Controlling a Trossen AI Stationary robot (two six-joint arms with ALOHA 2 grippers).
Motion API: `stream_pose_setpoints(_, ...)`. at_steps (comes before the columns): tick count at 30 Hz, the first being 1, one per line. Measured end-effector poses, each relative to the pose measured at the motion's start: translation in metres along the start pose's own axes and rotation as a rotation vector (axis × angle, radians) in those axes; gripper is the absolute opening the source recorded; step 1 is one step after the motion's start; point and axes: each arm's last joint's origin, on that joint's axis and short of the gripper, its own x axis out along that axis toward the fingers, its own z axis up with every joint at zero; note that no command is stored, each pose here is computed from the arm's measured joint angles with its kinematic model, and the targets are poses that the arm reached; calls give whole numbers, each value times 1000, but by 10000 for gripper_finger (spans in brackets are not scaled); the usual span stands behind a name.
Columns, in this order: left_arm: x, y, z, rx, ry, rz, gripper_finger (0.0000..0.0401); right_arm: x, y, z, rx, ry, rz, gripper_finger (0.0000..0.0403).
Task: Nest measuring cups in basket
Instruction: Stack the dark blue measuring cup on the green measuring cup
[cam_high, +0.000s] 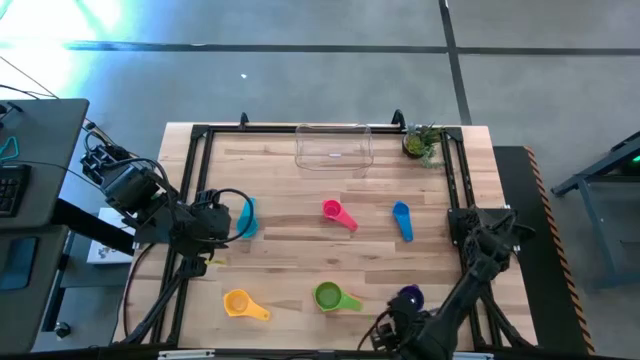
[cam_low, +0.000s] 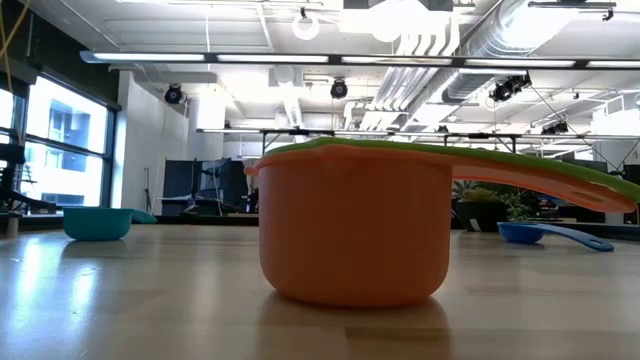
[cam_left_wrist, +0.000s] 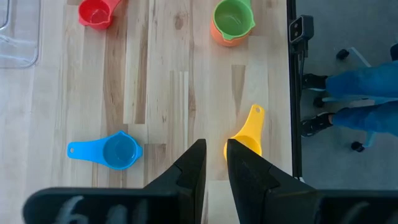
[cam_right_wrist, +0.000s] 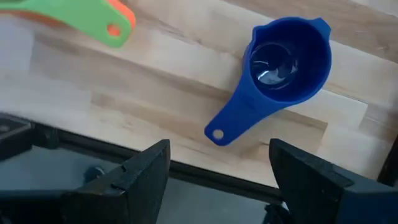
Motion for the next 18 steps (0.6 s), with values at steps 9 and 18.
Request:
stream_pose_setpoints(9,0,0,1,-5,-18,17,56,3,2,4,36,-18,-2,265)
stream_pose_setpoints(18,0,0,1,-5,-19,19,56,-5,11,30,-48,-33,30,265)
